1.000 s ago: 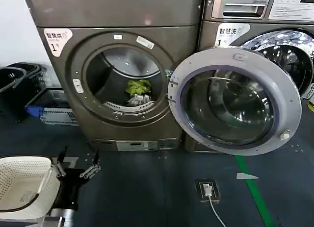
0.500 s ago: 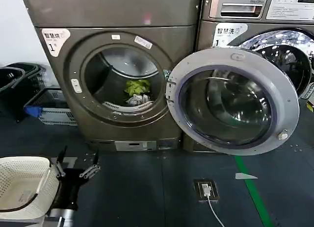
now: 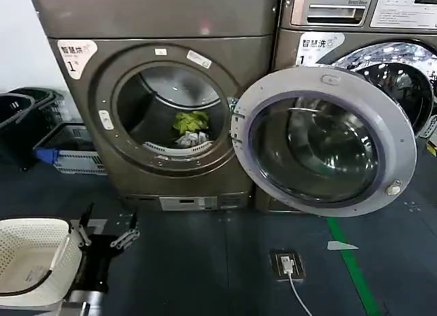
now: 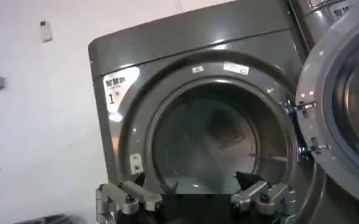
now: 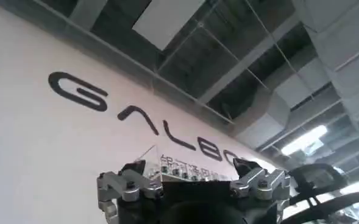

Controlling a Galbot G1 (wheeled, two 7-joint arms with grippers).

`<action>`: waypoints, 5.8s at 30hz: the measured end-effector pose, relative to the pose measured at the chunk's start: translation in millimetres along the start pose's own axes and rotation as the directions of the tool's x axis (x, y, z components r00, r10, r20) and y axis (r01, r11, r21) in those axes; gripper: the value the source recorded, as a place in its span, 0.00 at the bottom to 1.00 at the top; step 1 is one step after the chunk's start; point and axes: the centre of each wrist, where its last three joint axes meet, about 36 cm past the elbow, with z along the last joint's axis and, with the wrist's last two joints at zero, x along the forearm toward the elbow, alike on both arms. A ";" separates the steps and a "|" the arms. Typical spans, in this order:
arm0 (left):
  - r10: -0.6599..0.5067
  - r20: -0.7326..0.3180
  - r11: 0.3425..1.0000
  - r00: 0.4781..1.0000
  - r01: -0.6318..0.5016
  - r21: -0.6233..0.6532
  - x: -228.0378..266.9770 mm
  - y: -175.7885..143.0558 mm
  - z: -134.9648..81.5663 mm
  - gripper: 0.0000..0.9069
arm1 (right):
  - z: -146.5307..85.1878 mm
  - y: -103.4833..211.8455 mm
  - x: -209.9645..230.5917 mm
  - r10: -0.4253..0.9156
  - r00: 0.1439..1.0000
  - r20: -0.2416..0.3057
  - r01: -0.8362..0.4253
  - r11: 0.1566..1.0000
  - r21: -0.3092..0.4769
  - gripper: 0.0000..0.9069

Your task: Grasp the clothes from the dryer.

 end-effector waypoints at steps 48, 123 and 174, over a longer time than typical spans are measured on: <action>0.005 -0.002 1.000 1.000 -0.005 0.001 -1.6 -0.2 2.3 1.00 | 3.6 3.6 -0.1 -0.008 1.000 0.005 0.008 1.000 -0.003 1.00; 0.009 0.000 1.000 1.000 -0.009 0.000 -0.5 0.0 0.3 1.00 | -0.3 6.1 -1.5 -0.010 1.000 0.023 0.010 1.000 -0.006 1.00; 0.010 0.006 1.000 1.000 -0.010 -0.001 -0.9 0.7 -1.3 1.00 | -4.3 7.4 -1.4 -0.003 1.000 0.027 0.004 1.000 -0.003 1.00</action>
